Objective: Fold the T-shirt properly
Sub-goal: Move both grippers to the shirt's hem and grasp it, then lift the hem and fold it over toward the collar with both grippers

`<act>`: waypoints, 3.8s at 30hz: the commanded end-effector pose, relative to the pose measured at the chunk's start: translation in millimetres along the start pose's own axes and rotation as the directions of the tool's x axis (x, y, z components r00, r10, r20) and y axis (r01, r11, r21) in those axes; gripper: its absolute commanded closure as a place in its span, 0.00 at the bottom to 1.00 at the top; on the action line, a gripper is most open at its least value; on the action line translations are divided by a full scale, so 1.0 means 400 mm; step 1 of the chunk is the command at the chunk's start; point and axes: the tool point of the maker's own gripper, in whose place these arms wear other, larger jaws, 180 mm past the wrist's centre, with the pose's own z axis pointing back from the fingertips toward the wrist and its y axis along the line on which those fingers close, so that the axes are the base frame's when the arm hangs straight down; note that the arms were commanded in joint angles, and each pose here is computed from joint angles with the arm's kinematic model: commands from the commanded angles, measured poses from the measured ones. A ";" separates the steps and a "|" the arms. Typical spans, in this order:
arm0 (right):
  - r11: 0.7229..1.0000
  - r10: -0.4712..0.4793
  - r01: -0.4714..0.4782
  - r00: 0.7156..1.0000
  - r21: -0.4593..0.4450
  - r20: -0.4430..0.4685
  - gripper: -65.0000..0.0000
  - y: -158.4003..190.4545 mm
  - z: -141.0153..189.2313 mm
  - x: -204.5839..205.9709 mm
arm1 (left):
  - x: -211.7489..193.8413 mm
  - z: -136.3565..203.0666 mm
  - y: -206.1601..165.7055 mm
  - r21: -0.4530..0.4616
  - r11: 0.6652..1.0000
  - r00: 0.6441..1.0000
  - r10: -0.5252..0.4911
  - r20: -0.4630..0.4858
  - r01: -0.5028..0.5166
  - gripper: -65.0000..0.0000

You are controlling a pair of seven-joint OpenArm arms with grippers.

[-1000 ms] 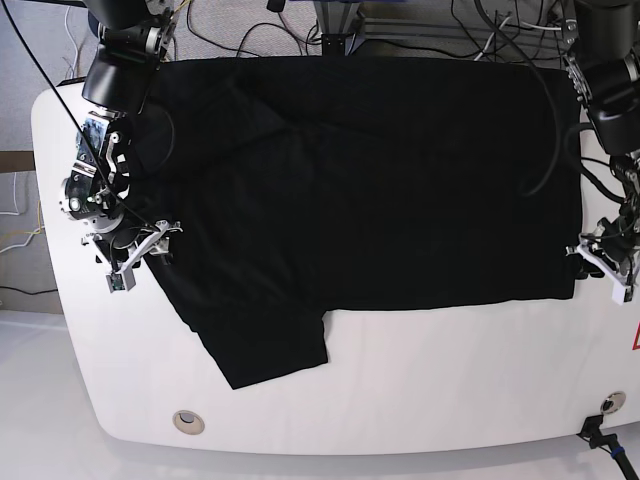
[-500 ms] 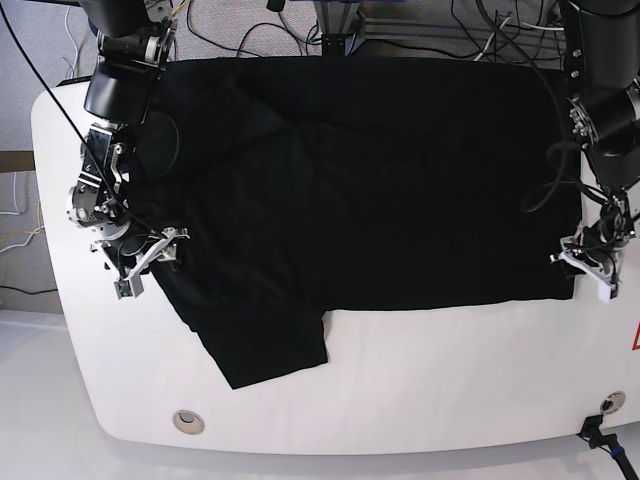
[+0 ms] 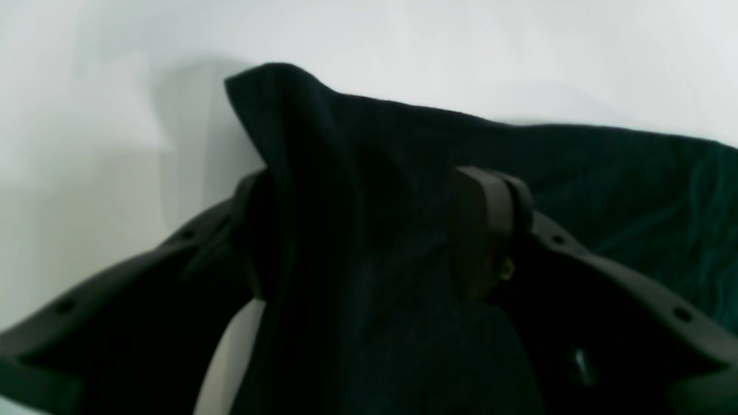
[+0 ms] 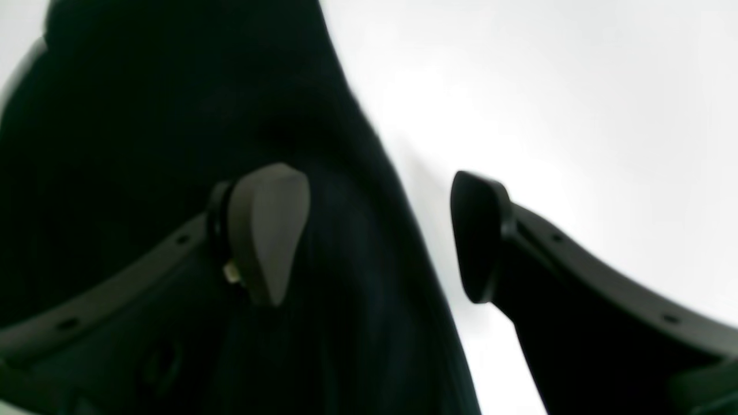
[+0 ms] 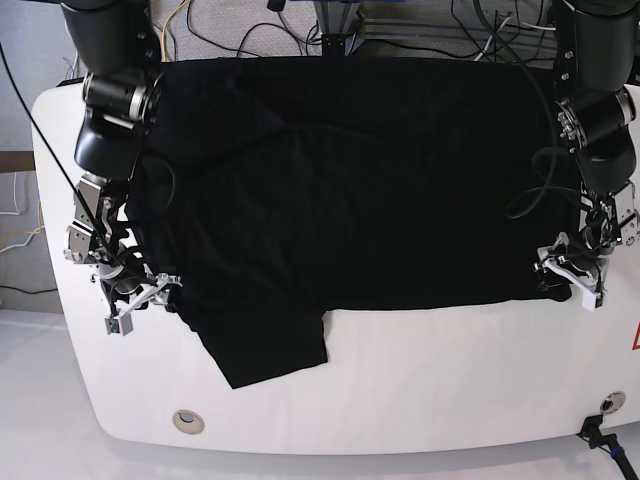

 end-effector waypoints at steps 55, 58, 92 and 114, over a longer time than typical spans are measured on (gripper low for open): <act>0.972 0.197 -0.199 0.980 -0.122 -0.029 1.00 0.071 0.068 0.079 | 0.085 0.177 0.047 0.131 0.957 0.942 -0.279 0.189 0.257 1.00; 0.953 0.251 -0.255 0.967 -0.163 -0.045 1.00 0.073 0.132 0.081 | 0.063 0.206 0.036 0.135 0.945 0.928 -0.321 0.191 0.299 1.00; 0.911 0.280 -0.386 0.839 -0.148 -0.467 0.64 0.060 0.392 -0.387 | -0.143 0.444 0.144 0.200 0.903 0.924 -0.380 -0.048 0.381 0.61; 0.890 0.447 -0.455 0.869 0.010 -0.211 0.38 0.275 0.337 -0.208 | -0.074 0.457 -0.131 0.074 0.852 0.844 -0.523 0.118 0.518 0.65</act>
